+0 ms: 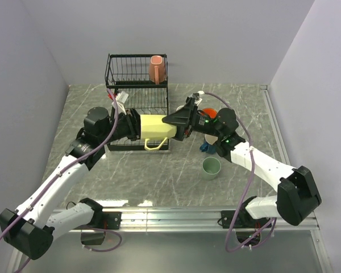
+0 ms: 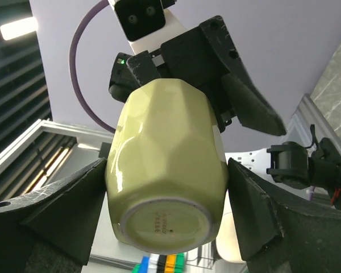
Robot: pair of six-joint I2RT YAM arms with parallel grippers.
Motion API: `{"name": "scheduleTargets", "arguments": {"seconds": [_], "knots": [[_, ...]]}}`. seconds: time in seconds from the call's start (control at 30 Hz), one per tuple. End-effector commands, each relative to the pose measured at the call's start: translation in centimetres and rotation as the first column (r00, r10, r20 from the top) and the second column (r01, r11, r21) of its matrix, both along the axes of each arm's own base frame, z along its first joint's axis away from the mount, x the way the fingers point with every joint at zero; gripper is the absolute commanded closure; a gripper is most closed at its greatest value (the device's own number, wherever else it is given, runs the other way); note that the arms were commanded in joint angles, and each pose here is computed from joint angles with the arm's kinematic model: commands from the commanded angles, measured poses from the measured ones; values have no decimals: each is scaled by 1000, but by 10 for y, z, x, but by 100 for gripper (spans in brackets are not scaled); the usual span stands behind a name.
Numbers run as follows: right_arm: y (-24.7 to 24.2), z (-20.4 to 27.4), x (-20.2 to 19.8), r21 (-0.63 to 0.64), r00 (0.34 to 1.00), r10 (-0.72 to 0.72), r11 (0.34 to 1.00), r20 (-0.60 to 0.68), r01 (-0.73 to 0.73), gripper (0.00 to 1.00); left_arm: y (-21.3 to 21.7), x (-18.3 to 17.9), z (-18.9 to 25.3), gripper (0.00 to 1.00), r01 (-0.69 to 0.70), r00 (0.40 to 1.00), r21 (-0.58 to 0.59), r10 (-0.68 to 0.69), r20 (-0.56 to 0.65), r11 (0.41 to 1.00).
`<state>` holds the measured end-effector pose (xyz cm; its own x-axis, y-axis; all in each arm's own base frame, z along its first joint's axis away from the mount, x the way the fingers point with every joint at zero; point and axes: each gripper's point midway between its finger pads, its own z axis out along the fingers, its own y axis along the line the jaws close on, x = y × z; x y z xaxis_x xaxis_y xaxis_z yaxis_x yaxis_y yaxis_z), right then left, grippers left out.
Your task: Load the cups into the dish rack
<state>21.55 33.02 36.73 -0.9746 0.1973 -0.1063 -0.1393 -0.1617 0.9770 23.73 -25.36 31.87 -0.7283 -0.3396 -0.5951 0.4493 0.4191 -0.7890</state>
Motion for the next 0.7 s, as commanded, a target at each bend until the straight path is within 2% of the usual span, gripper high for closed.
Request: {"name": "scheduleTargets", "arguments": {"seconds": [0.0, 0.23, 0.37, 0.67], "knots": [[1, 40, -23, 108, 992, 47, 992, 115, -60, 100, -2, -2, -18, 43, 1, 1000, 89, 2, -29, 996], [-5, 36, -2, 123, 996, 9, 992, 92, -20, 100, 16, 1, -31, 29, -84, 994, 152, 93, -52, 985], [-14, 29, 14, 105, 996, -21, 994, 84, 12, 100, 37, 9, -38, 22, -181, 979, 212, 197, -60, 960], [-18, 23, 29, 85, 996, -14, 996, 83, 7, 100, 71, 17, -46, 17, -295, 945, 337, 326, -39, 894]]}}
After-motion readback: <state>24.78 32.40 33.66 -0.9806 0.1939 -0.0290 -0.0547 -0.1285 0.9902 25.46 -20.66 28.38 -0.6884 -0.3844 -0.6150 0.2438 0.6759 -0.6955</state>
